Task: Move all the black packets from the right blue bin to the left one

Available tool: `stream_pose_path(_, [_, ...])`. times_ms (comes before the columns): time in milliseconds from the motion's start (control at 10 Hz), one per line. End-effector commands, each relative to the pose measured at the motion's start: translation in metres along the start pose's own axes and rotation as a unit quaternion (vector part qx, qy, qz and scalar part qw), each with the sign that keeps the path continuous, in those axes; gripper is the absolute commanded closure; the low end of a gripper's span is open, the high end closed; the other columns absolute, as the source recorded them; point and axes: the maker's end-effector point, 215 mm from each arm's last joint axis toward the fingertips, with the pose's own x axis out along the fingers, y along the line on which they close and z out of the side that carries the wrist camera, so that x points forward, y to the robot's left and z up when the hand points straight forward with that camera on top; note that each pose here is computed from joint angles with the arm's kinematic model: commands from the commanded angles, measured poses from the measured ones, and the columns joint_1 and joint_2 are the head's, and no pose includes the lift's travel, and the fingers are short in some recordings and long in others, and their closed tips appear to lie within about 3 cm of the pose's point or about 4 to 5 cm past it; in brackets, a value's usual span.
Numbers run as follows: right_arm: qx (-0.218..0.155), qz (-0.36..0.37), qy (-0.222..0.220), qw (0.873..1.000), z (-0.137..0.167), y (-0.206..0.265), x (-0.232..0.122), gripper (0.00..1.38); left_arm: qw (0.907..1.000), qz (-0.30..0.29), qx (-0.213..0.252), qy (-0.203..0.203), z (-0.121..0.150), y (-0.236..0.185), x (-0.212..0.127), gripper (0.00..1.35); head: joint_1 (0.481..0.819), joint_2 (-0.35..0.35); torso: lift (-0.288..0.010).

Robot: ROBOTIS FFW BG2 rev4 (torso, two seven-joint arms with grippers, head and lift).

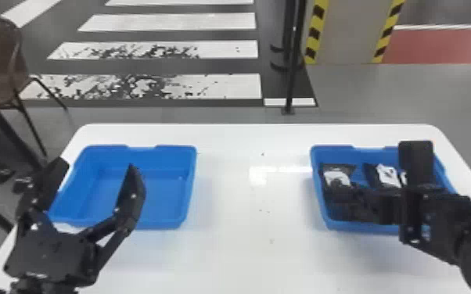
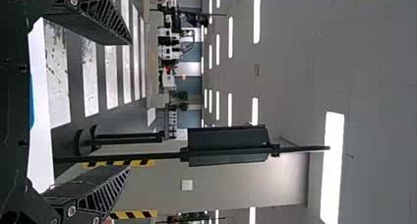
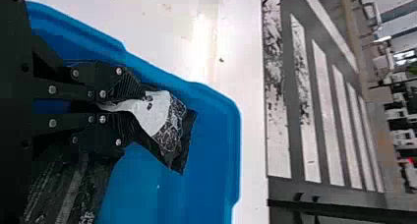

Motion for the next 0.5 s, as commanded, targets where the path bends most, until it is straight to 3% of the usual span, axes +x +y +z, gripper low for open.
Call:
stream_pose_path(0, [0.003,0.004,-0.077,0.997,0.034,-0.006,-0.024,1.08,1.0,0.0,0.002,-0.008,0.005,0.0,0.0,0.14,0.695,0.042,-0.14])
stream_pose_path(200, [0.013,0.059,-0.204,0.977,0.088,0.007,-0.04,1.08,0.9999,0.001,0.003,-0.012,0.007,0.001,0.003,0.13,0.695,0.03,-0.14])
stream_pose_path(400, [0.002,0.117,-0.28,0.953,0.113,0.043,-0.063,1.08,0.9997,0.001,0.008,-0.024,0.016,0.001,0.003,0.13,0.695,0.037,-0.14])
